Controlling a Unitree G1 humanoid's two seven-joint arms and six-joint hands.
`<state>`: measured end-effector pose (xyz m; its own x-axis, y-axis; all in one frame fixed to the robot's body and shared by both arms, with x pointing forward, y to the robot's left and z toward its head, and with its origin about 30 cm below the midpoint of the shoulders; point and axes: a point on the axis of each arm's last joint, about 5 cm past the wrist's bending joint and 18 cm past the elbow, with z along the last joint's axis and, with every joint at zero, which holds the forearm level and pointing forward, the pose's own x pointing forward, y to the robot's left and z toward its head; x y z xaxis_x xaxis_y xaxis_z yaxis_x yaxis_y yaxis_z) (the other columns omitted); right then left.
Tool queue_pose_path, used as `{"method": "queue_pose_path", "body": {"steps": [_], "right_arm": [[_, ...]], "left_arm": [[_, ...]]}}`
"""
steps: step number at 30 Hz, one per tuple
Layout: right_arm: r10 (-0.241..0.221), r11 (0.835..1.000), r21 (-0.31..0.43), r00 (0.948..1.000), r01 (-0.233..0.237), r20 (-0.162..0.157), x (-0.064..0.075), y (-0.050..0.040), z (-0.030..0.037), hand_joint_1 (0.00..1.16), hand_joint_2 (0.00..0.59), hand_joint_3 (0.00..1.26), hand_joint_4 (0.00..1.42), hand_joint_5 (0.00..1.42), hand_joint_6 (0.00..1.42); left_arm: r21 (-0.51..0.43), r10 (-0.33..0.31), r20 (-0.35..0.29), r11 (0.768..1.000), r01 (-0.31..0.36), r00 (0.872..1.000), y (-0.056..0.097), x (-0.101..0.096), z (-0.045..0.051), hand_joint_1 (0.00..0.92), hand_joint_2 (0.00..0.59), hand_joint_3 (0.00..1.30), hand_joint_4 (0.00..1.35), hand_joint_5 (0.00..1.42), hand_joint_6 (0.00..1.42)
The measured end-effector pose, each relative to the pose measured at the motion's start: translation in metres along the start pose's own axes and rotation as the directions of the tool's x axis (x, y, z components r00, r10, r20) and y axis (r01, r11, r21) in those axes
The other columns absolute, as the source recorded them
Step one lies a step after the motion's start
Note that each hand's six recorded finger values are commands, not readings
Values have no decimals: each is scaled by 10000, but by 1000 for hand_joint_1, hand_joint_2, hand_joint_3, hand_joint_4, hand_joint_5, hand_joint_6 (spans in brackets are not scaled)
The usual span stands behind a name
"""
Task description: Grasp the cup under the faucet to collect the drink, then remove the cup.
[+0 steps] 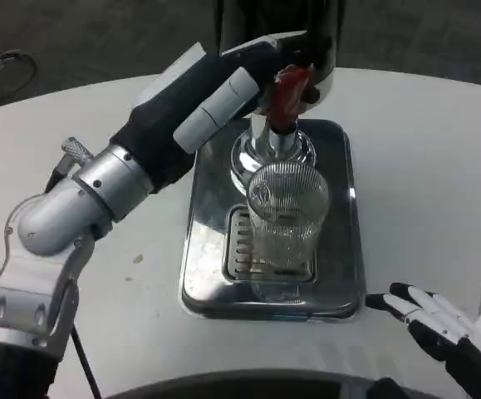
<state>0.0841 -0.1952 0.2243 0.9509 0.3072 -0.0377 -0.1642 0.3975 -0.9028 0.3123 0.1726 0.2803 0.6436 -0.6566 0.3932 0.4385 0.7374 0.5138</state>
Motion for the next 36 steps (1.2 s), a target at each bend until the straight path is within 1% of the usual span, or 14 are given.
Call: {"method": "queue_pose_path", "body": {"steps": [4, 10, 14, 20, 34, 36], "right_arm": [[11, 10000, 21, 10000, -11, -11, 0, 2, 0, 312, 492, 105, 0, 0, 19], [15, 10000, 60, 10000, -14, -48, 0, 3, -2, 310, 492, 105, 0, 0, 18], [11, 10000, 83, 10000, -10, -68, -1, 4, -3, 309, 492, 105, 0, 0, 18], [13, 10000, 90, 10000, -12, -77, -2, 4, -4, 308, 492, 105, 0, 0, 18], [-25, 9997, 230, 9999, 28, -148, -12, 12, -8, 308, 492, 105, 0, 0, 18], [-44, 9996, 271, 9999, 48, -156, -15, 12, -11, 307, 492, 105, 0, 0, 18]], "left_arm": [[-144, -180, 105, 9997, 181, 9998, 16, 47, 44, 0, 86, 237, 184, 316, 298], [-196, -300, 133, 9994, 302, 9995, 17, 69, 67, 0, 86, 244, 187, 324, 307], [-107, -634, 191, 9979, 636, 9978, 47, 111, 117, 0, 87, 245, 188, 326, 308], [-95, -1138, 46, 9935, 1138, 9935, 52, 111, 116, 0, 86, 246, 188, 325, 308], [-126, -1399, -60, 9901, 1398, 9901, 57, 106, 101, 0, 89, 224, 170, 305, 278], [32, -1416, -80, 9899, 1416, 9899, 59, 104, 105, 0, 85, 219, 166, 298, 276]]}}
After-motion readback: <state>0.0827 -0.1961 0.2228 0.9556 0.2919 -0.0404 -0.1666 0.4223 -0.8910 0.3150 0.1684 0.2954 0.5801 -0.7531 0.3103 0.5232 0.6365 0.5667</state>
